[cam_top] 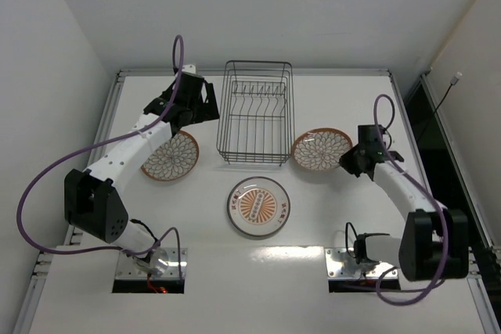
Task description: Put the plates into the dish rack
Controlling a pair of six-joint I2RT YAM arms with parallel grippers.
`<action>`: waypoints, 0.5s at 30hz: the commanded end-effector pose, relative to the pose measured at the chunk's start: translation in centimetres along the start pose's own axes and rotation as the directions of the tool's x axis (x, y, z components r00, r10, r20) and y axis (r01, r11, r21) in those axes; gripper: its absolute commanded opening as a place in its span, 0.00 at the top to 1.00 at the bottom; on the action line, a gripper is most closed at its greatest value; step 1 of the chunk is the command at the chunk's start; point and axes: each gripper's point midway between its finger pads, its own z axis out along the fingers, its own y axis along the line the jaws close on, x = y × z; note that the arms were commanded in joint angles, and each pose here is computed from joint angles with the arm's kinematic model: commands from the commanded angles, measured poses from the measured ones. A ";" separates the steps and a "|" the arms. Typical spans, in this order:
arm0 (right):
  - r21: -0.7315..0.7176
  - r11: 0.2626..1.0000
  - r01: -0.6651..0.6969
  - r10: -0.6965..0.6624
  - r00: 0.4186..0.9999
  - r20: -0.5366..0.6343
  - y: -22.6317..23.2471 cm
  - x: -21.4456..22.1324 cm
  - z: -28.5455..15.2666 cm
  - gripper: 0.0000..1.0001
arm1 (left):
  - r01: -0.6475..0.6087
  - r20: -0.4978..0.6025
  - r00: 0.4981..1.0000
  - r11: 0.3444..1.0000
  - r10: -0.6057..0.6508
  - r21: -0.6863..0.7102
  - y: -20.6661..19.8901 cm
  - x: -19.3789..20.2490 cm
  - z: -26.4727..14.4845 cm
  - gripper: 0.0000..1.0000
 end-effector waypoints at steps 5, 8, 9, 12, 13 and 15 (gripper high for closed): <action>0.069 0.994 0.082 -0.096 0.966 0.240 -0.3 -5.5 -6.5 1.00 | 0.026 0.050 0.998 1.000 -0.026 0.011 -0.2 -1.7 -0.6 0.10; 0.084 0.987 0.133 -0.154 0.933 0.325 1.0 -8.3 -8.7 1.00 | 0.026 0.050 0.998 1.000 -0.026 0.011 -0.2 -1.7 -0.6 0.10; 0.063 0.988 0.144 -0.157 0.919 0.361 2.0 -9.4 -9.8 1.00 | 0.026 0.050 0.998 1.000 -0.026 0.011 -0.2 -1.7 -0.6 0.10; 0.029 0.982 0.186 -0.181 0.889 0.421 4.4 -11.4 -12.4 1.00 | 0.026 0.054 0.998 1.000 -0.026 0.003 -0.1 -1.7 -0.5 0.10; 0.042 0.977 0.208 -0.205 0.879 0.431 4.8 -11.8 -12.9 1.00 | 0.026 0.054 0.998 1.000 -0.026 0.003 -0.1 -1.7 -0.5 0.10; 0.028 0.974 0.226 -0.212 0.852 0.479 6.5 -13.4 -14.8 1.00 | 0.026 0.054 0.998 1.000 -0.026 0.003 -0.1 -1.7 -0.5 0.10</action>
